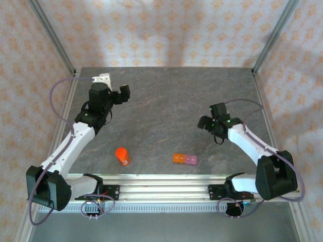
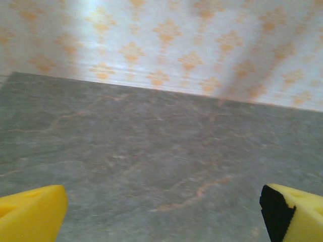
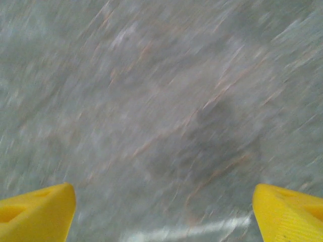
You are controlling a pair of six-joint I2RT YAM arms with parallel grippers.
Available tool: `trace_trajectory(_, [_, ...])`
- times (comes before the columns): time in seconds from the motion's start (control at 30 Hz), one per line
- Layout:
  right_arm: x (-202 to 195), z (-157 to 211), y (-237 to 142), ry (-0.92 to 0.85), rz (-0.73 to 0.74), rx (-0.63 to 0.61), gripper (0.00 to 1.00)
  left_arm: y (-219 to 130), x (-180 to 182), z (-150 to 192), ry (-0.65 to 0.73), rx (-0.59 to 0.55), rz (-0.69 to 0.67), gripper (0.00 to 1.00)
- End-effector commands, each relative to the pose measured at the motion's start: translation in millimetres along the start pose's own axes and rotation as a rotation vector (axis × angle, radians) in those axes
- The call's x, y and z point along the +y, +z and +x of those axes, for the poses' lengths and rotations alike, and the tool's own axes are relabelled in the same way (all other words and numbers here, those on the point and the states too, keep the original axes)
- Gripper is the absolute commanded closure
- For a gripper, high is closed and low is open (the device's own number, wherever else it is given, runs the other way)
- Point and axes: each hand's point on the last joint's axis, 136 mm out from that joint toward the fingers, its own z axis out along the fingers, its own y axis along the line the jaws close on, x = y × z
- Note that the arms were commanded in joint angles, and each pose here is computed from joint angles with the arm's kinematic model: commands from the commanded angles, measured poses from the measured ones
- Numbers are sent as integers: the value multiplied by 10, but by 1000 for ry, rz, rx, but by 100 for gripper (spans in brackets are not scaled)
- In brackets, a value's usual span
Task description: Sort the pills into containers
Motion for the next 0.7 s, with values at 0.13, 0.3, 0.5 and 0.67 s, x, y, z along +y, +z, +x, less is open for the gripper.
trace_trajectory(0.13, [251,579,-180,-285,-20,77,0,-46,-602,102,32,62,103,0])
trace_trajectory(0.3, [247,836,-167,-304,-4,121,0,34,-870,240,91,107,122,0])
trace_trajectory(0.5, [294,1064,-260,-257,-48,139,0,99,-1076,330,120,124,152,0])
trace_trajectory(0.67, [307,1240,-243,-226,-66,183,0,146,-1198,380,142,135,163,0])
